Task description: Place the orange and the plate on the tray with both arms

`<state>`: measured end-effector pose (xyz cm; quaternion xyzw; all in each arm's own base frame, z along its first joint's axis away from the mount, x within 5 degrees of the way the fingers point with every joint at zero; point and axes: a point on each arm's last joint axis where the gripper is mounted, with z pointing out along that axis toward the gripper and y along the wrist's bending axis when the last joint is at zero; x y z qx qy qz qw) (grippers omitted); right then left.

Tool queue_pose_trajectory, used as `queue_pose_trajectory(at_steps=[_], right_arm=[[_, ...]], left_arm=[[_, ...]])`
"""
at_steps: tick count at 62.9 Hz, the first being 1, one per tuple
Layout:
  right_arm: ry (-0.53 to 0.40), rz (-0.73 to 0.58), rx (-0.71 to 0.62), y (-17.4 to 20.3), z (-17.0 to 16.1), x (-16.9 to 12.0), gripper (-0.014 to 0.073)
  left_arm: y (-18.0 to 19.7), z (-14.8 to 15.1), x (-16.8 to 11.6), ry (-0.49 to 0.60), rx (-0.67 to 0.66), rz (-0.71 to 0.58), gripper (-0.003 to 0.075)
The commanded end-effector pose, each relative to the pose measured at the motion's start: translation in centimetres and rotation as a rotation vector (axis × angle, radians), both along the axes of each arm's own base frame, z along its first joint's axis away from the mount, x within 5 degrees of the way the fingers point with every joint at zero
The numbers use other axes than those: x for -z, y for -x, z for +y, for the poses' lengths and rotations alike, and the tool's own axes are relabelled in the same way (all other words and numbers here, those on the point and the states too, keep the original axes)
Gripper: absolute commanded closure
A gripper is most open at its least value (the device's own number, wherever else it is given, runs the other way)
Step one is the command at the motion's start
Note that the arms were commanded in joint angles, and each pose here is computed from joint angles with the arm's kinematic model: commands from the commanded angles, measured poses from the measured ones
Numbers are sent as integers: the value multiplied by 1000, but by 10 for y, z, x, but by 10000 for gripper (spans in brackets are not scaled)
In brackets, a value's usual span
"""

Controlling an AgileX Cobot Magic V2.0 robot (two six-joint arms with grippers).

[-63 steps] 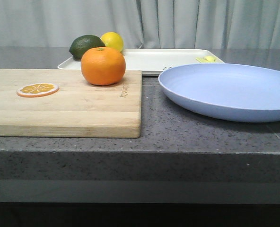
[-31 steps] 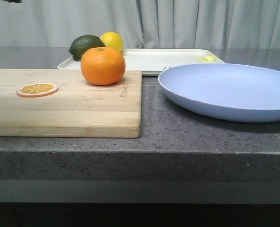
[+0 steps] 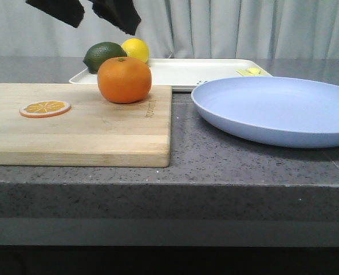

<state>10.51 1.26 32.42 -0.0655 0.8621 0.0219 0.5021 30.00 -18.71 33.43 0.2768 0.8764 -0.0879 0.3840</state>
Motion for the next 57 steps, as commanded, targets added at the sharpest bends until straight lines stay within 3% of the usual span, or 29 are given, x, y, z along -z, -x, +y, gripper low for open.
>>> queue_pose_trajectory(at_steps=[1,16,38,44,53,57], right_arm=[[-4,-90,-1,-4,0,-16,-59],[-4,-90,-1,-4,0,-16,-59],[-4,-90,-1,-4,0,-16,-59],[-4,-90,-1,-4,0,-16,-59],[-4,-89,-1,-4,0,-16,-59],[-4,-85,-1,-4,0,-15,-59]], left_arm=[[-7,-11,-20,36,14,-56,110],[-27,-35,0,-3,39,3,110],[-35,-39,24,-78,40,76,121],[-35,-38,26,-89,39,92,167],[-36,-39,23,-76,39,81,296],[-34,-42,17,-70,44,80,309]])
